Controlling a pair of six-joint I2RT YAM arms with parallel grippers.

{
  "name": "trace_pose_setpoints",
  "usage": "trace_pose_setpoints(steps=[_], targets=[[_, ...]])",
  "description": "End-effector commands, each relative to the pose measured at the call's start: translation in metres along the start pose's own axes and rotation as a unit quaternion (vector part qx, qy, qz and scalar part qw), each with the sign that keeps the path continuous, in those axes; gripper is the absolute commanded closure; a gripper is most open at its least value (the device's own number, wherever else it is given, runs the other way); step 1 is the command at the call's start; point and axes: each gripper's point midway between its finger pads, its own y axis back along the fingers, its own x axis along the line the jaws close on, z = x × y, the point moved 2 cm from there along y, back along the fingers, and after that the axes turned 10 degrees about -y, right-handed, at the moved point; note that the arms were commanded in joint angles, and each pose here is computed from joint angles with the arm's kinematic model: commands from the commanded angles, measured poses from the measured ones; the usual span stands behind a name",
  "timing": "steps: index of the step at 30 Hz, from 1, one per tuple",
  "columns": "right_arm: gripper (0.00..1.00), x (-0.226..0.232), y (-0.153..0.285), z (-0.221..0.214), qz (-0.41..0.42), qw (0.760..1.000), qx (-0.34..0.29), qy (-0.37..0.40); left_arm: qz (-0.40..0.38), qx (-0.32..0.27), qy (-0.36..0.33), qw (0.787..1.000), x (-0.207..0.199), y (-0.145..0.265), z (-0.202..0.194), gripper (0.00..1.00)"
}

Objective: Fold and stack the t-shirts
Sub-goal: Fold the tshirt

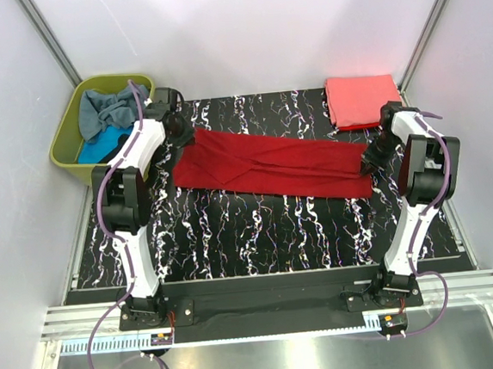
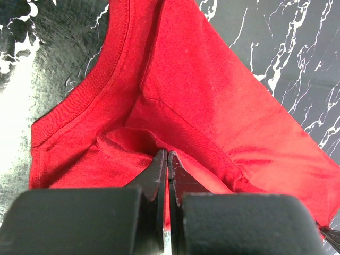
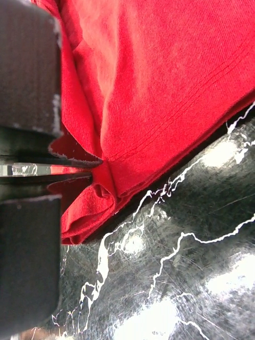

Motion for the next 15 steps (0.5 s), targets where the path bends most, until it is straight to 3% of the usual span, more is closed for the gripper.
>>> trace_pose_setpoints(steps=[1,11,13,15], targets=[[0.92,0.008,0.007,0.010,0.017,1.000,-0.010,0.005,-0.004,-0.042,0.006,0.999,-0.001,0.011,0.026,1.00],[0.91,0.011,0.005,0.013,0.018,1.000,-0.009,0.009,-0.001,-0.040,0.016,0.999,0.003,0.003,0.029,1.00],[0.79,0.015,0.004,0.016,0.026,1.000,-0.006,0.011,-0.002,-0.040,0.009,0.999,0.003,0.000,0.031,1.00],[0.75,0.021,0.006,0.019,0.037,0.999,-0.008,0.017,-0.003,-0.045,-0.019,0.999,0.002,-0.002,0.033,1.00]])
